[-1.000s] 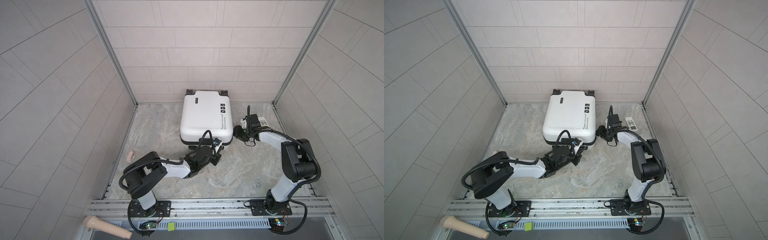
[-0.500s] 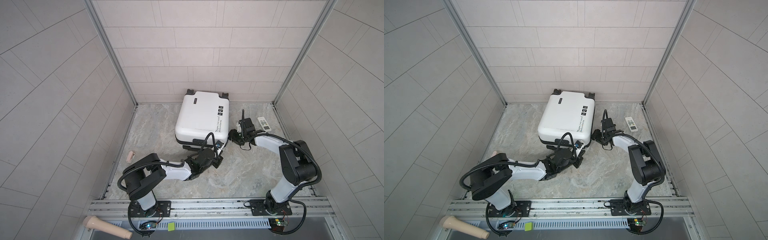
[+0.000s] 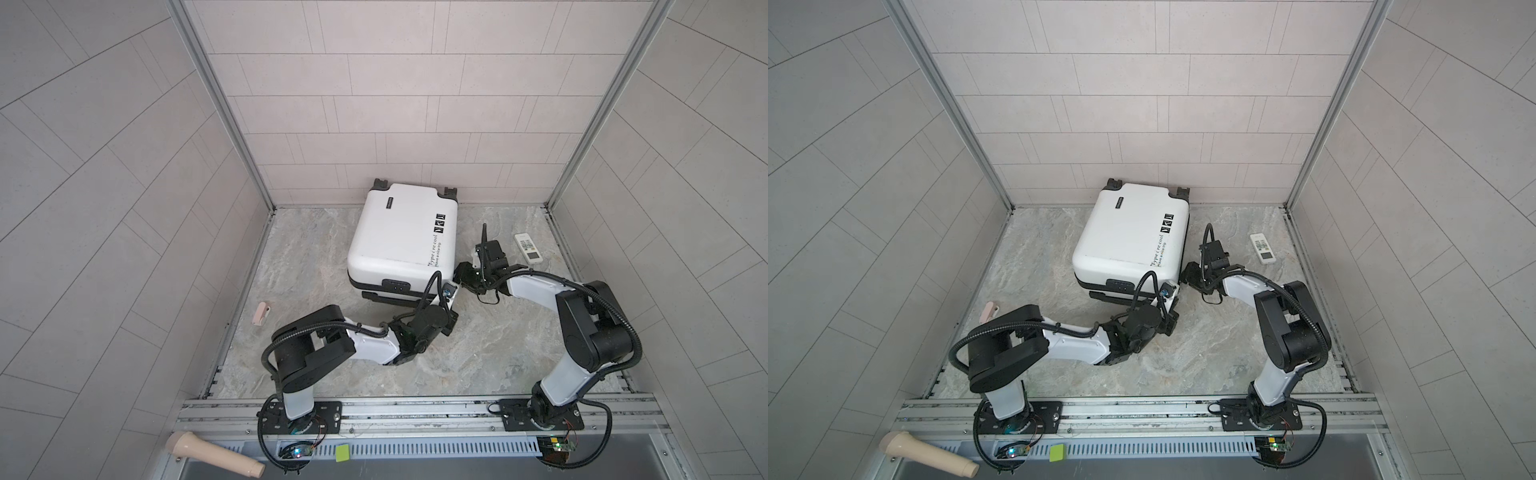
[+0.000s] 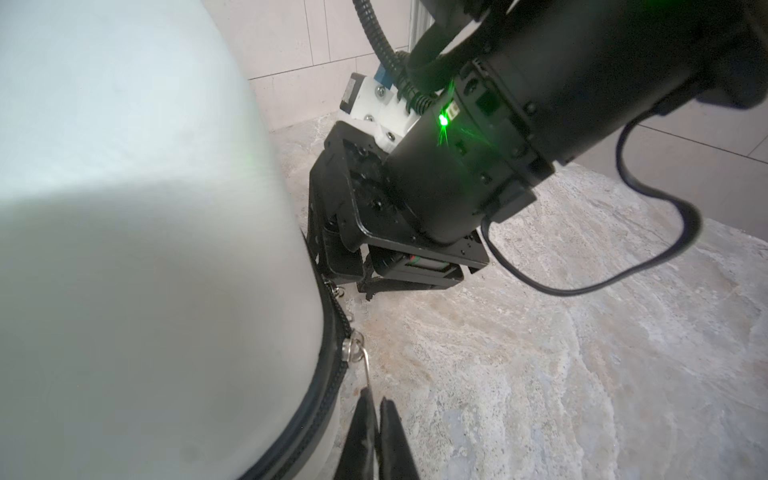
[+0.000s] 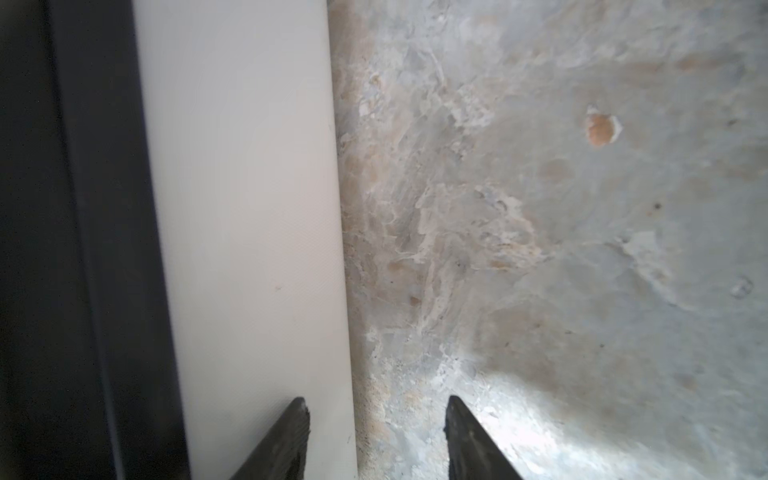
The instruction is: Pack the luggage
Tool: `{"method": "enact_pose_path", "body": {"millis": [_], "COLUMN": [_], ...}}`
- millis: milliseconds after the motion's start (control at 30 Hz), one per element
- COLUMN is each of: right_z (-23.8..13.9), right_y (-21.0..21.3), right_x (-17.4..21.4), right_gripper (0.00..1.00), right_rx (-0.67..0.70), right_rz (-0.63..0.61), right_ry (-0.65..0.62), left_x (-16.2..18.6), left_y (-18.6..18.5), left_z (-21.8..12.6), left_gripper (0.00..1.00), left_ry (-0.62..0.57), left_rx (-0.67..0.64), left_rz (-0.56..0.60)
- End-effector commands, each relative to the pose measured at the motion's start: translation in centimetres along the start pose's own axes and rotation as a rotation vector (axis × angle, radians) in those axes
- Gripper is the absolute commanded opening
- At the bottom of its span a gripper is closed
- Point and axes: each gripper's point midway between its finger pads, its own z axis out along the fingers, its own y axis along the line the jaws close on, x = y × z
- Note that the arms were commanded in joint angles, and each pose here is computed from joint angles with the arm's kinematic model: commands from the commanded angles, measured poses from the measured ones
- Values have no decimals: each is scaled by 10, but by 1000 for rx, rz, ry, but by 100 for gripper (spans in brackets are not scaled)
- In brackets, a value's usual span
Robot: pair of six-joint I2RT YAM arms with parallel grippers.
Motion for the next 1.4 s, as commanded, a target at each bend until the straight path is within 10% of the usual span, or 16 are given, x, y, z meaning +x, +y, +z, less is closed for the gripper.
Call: {"method": "enact_pose_path", "body": {"millis": [0, 433, 700, 1000, 1367], "right_z": [1, -17, -56, -76, -139], "right_y": [34, 14, -9, -30, -17], "right_x": [42, 25, 4, -6, -34], "right_gripper": [55, 65, 86, 91, 93], "right_rx": [-135, -111, 25, 82, 154], "right_rz": [-75, -35, -79, -74, -200], "right_ry": [135, 97, 10, -31, -201], "left_x": [-52, -56, -51, -88, -150], "left_y": [-64, -71, -77, -53, 29], "left_z": [-7, 0, -41, -90, -134], "left_gripper": [0, 1, 71, 84, 96], "left_ry": [-165, -184, -148, -108, -130], "left_rx": [217, 231, 249, 191, -178], "left_rz": [-85, -96, 41, 177, 242]}}
